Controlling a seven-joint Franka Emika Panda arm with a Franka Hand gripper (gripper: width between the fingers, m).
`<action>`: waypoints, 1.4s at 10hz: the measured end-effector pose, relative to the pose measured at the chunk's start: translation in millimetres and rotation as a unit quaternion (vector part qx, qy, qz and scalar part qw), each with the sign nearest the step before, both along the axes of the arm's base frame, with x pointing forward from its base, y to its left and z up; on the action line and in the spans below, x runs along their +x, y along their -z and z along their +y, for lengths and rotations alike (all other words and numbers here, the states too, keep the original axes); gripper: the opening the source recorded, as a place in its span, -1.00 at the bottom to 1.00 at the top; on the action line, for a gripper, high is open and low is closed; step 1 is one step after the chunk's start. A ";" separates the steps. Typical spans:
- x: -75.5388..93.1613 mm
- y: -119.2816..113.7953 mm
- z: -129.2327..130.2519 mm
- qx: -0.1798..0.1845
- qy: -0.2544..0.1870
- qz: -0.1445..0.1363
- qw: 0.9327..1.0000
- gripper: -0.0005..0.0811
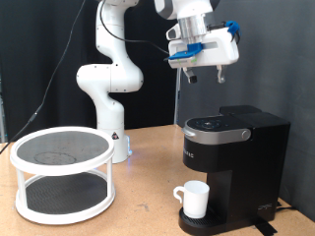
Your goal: Make a cup of coffee with the keurig machine
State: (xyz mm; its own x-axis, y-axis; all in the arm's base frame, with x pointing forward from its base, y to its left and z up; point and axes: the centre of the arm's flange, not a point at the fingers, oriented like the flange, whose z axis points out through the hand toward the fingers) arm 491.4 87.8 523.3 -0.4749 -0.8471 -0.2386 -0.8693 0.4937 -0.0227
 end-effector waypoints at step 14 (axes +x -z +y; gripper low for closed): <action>21.5 70.8 1.0 -0.023 -0.018 0.071 0.997 -0.89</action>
